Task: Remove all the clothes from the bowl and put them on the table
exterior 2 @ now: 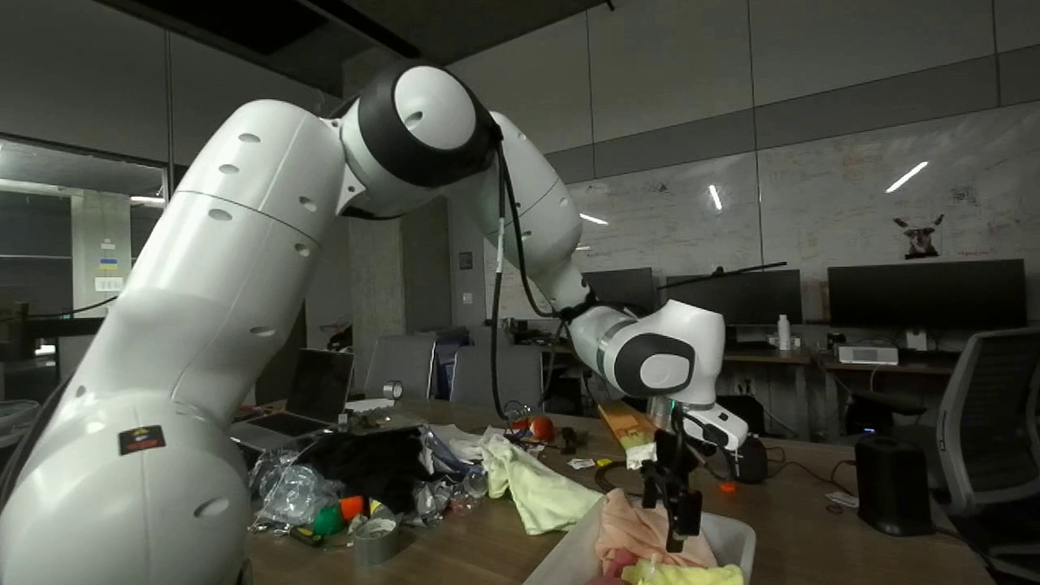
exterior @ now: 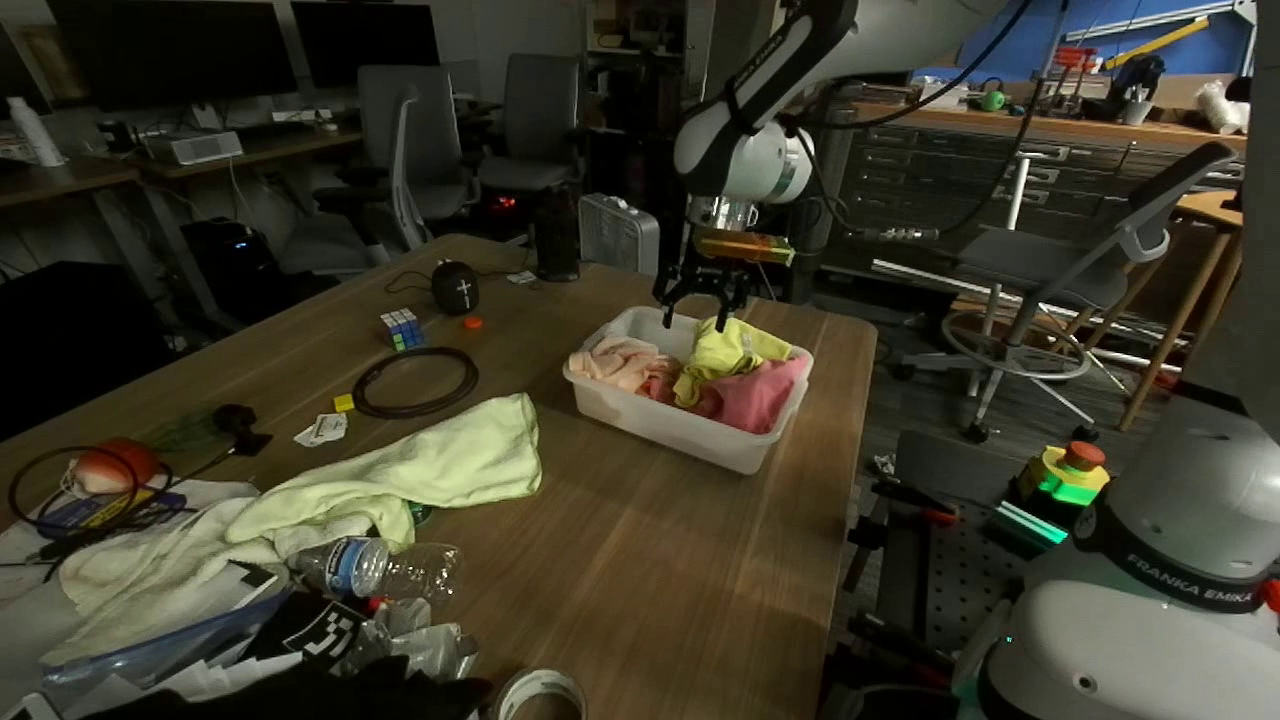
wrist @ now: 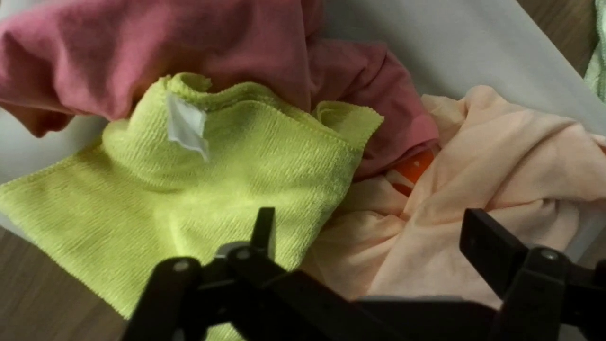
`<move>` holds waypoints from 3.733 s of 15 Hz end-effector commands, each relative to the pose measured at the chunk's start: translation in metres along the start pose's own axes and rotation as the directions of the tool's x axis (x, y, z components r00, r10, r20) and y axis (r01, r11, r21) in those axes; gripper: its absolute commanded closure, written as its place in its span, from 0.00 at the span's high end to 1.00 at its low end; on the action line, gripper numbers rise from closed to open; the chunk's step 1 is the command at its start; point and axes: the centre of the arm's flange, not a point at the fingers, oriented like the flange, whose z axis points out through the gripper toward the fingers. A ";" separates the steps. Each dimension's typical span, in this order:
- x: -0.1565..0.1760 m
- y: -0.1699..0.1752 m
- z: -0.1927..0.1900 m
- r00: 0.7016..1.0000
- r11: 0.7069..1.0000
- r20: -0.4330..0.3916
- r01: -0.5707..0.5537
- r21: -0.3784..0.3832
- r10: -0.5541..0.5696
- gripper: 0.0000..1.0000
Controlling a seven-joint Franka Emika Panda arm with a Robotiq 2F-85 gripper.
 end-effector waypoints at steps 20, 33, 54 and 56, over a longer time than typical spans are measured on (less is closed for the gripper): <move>0.042 0.010 0.049 0.974 0.955 -0.052 -0.226 -0.190 0.221 1.00; 0.044 0.005 0.065 0.978 0.953 -0.061 -0.210 -0.217 0.201 0.84; -0.009 -0.002 -0.049 0.966 1.000 -0.259 -0.010 -0.025 0.004 0.09; -0.019 0.001 -0.077 0.948 1.000 -0.317 0.020 0.014 -0.014 0.09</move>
